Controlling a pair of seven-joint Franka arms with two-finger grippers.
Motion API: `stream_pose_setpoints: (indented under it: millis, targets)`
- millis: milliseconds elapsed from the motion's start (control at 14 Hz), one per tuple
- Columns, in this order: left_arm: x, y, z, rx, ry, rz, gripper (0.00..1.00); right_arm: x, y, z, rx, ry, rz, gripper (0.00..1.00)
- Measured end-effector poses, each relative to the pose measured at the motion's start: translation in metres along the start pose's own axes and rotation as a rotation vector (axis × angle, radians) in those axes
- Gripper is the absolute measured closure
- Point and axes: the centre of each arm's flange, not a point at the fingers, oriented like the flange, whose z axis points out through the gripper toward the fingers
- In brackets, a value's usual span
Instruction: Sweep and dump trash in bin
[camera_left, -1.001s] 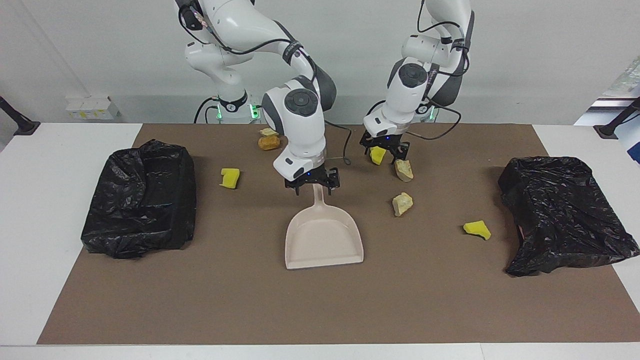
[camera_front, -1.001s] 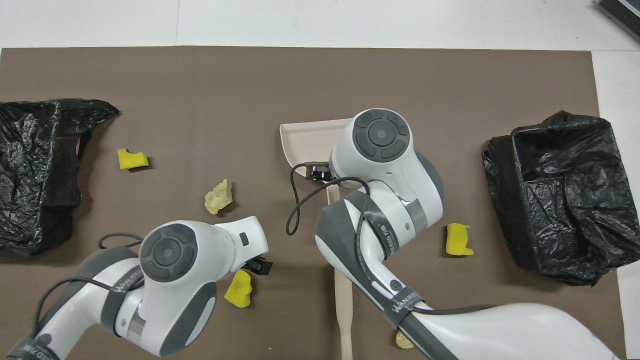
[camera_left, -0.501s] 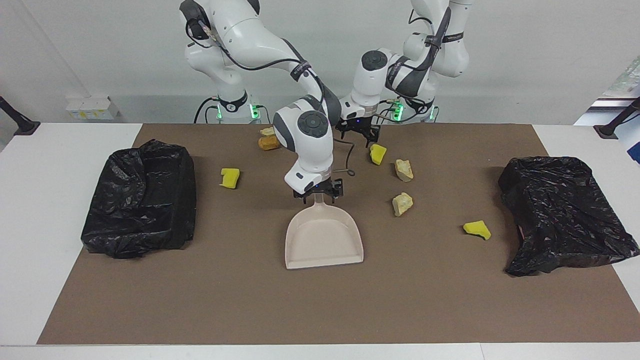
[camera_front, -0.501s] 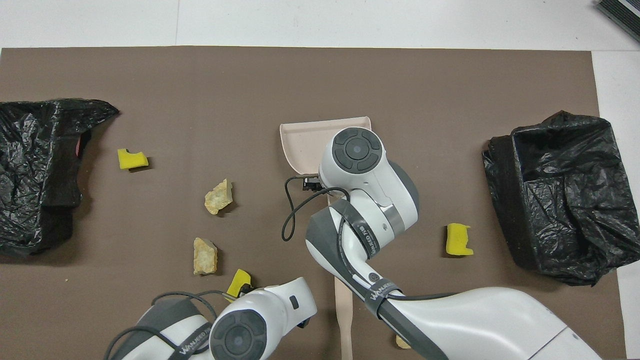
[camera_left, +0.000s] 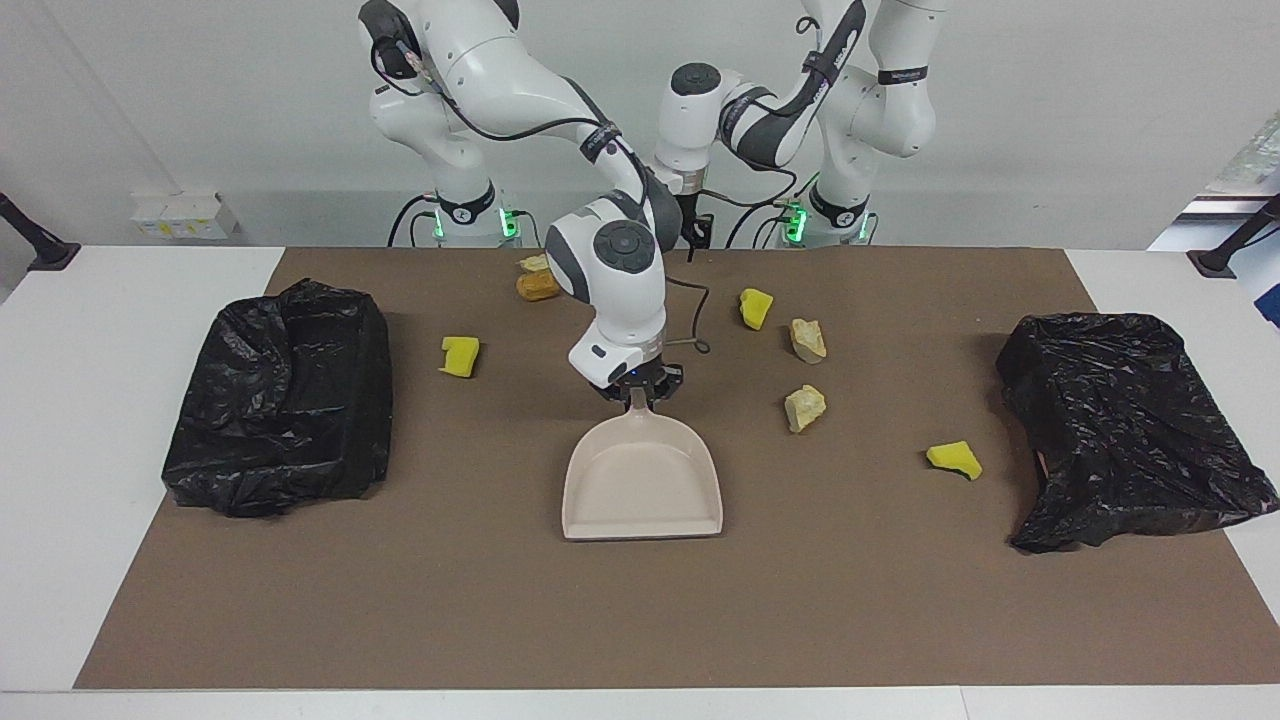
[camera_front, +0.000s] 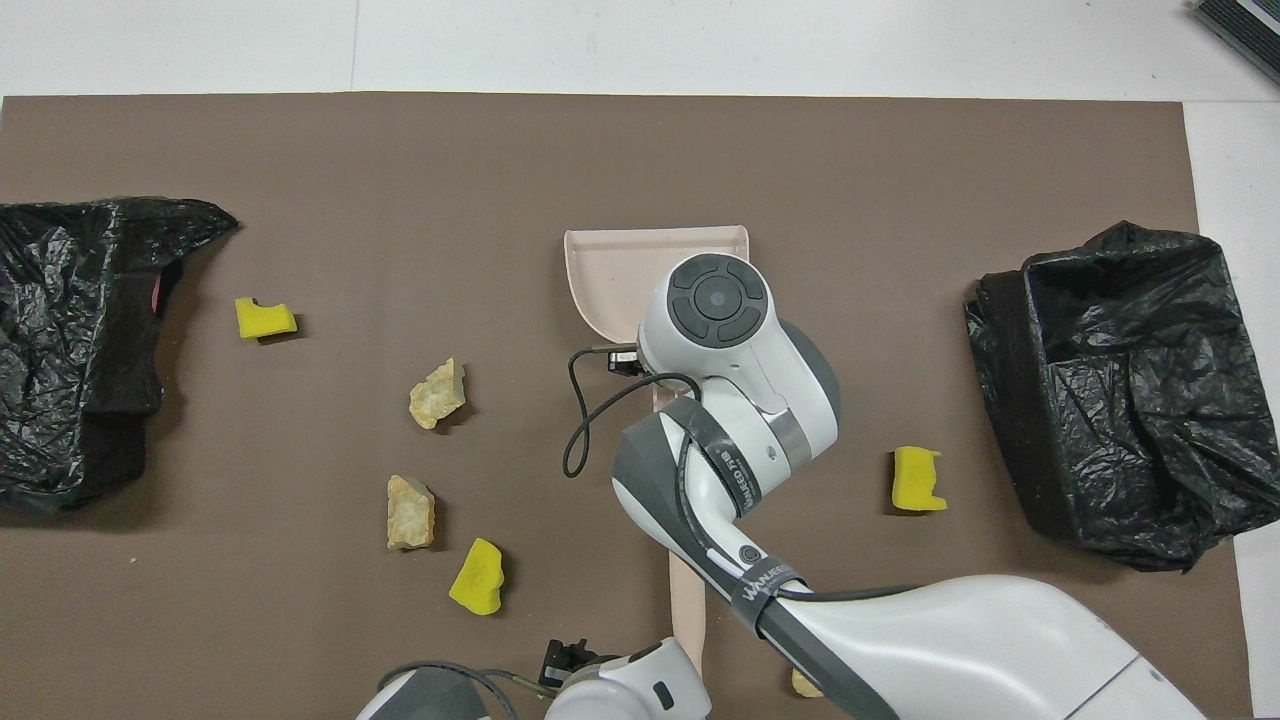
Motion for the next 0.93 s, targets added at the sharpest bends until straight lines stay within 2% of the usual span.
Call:
stream_pose_setpoints:
  millis: [215,429,644,930]
  targets:
    - [-0.017,0.025,-0.005,-0.005,0.013,-0.080,0.00,0.009,0.000,-0.020,0.014,0.036,-0.098,0.67]
    - [-0.025,0.047,-0.012,-0.014,0.027,-0.128,0.00,0.028,0.031,-0.033,-0.004,0.049,-0.336,0.67]
    - [-0.020,0.057,0.003,0.004,0.008,-0.122,0.00,0.043,0.068,-0.039,-0.028,0.024,-0.607,0.67]
    - [-0.017,0.077,0.036,0.043,-0.016,-0.132,0.00,0.034,0.066,-0.038,-0.091,-0.042,-0.922,0.67]
